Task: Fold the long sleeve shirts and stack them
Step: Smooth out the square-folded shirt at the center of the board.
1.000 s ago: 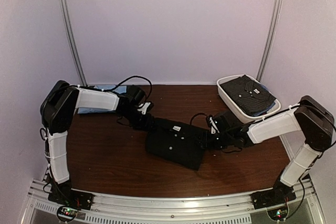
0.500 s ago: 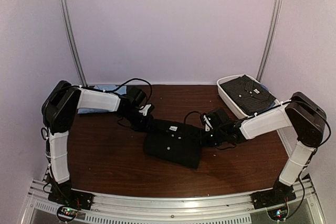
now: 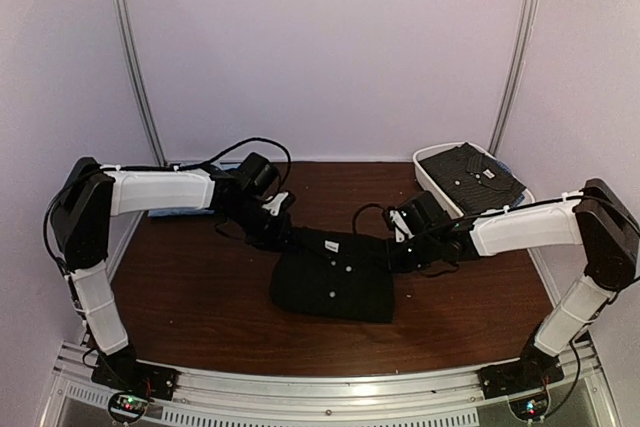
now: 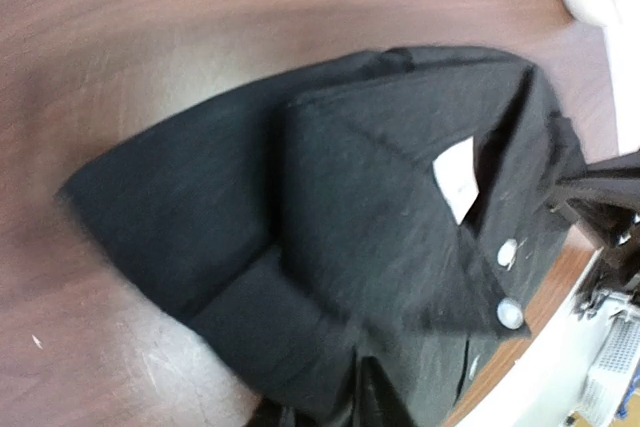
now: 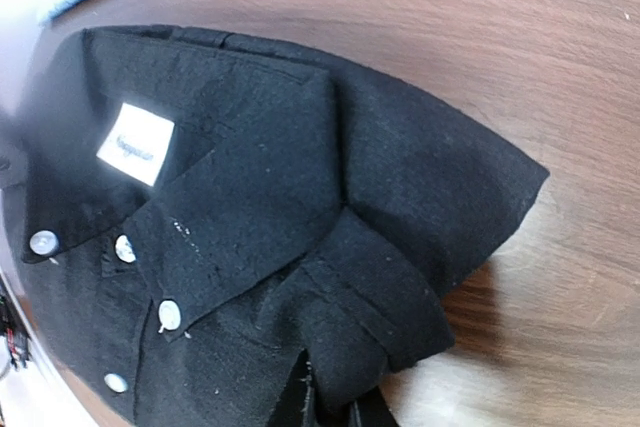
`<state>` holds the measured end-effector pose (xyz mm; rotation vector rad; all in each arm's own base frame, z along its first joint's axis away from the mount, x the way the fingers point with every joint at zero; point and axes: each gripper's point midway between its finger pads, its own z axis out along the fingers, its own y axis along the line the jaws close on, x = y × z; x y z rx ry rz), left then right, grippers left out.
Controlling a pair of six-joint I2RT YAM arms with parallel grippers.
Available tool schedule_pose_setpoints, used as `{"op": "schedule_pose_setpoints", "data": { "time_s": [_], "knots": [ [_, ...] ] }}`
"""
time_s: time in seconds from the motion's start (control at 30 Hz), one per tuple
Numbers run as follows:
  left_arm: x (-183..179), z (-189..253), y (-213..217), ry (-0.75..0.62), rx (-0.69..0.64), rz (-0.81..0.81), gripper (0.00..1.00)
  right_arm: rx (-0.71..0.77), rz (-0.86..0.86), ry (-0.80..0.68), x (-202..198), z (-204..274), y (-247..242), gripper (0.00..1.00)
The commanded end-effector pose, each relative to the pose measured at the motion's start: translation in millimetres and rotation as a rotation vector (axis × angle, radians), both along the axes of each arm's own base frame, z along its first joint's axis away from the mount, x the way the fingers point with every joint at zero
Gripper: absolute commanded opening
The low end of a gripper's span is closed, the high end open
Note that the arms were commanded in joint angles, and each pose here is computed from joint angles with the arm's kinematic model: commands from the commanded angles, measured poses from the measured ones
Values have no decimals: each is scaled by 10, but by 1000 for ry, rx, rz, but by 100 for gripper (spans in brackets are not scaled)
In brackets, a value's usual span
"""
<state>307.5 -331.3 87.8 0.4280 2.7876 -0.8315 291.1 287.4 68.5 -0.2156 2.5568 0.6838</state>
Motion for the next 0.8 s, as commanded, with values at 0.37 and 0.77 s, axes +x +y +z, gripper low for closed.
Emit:
{"op": "schedule_pose_setpoints", "data": {
  "time_s": [0.37,0.77],
  "knots": [
    [186,14,332,-82,163,103,47,-117,-111,-73,4,204,-437,46],
    [-531,-72,-122,60,-49,0,29,-2,57,-93,-103,287,581,48]
  ]
}}
